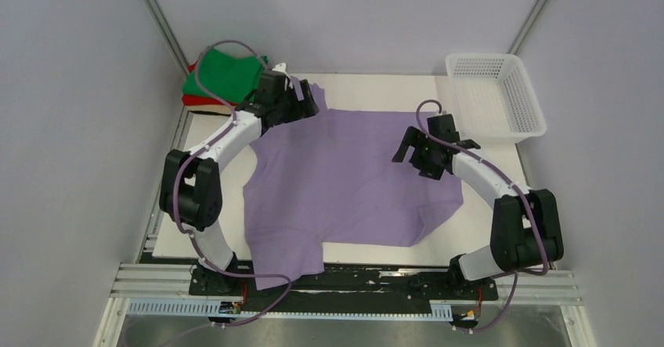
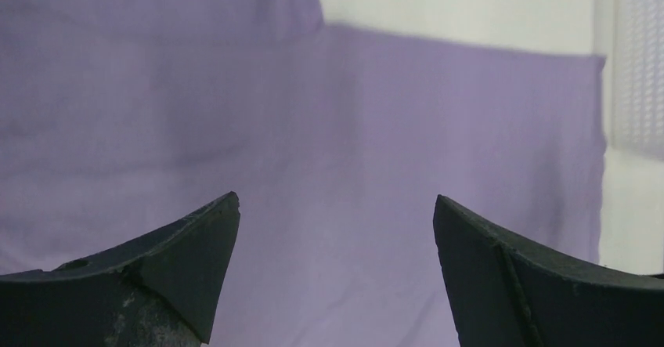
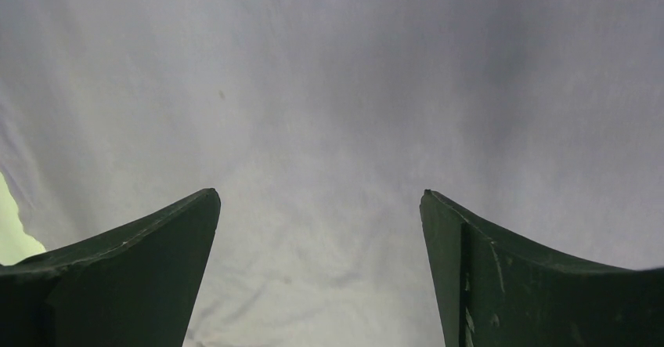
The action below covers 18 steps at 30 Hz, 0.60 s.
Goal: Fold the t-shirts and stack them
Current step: Flatten out the tshirt
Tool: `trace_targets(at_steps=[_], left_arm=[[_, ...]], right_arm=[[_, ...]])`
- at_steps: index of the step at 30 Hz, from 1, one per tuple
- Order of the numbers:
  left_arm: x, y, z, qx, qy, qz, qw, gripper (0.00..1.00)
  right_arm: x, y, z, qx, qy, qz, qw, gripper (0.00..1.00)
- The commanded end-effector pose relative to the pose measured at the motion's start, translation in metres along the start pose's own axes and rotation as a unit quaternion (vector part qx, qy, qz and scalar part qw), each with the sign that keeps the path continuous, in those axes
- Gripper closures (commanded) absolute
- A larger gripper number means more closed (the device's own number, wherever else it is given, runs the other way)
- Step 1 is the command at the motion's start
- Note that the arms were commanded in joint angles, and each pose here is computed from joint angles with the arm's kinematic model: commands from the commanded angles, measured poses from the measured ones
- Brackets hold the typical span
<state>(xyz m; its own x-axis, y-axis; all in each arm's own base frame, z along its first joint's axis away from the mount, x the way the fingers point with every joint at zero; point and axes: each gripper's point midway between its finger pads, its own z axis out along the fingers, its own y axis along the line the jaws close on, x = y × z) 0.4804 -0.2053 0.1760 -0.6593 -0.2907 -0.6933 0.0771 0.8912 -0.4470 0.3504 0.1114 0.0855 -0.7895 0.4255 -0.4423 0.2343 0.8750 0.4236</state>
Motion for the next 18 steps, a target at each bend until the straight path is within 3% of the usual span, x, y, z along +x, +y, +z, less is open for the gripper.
trace_targets(at_steps=[1, 4, 9, 15, 18], left_arm=[[0.074, 0.036, -0.004, -0.027, 0.063, -0.008, 0.998, 0.00], [0.110, 0.060, -0.005, -0.058, 0.094, -0.023, 0.994, 0.00], [0.131, 0.089, 0.001, -0.091, 0.095, -0.040, 0.990, 0.00], [0.140, 0.123, -0.001, -0.117, 0.106, -0.081, 0.984, 0.00], [0.140, 0.128, 0.000, -0.120, 0.107, -0.085, 0.983, 0.00]], right_arm=[[0.055, -0.009, -0.029, 0.032, 0.055, 0.019, 0.998, 0.00], [0.095, -0.011, -0.040, 0.033, 0.099, 0.035, 0.994, 0.00], [0.134, -0.021, -0.045, 0.035, 0.142, 0.059, 0.987, 0.00], [0.135, -0.073, -0.064, 0.187, 0.131, 0.066, 0.971, 0.00], [0.154, -0.090, -0.071, 0.230, 0.171, 0.093, 0.954, 0.00]])
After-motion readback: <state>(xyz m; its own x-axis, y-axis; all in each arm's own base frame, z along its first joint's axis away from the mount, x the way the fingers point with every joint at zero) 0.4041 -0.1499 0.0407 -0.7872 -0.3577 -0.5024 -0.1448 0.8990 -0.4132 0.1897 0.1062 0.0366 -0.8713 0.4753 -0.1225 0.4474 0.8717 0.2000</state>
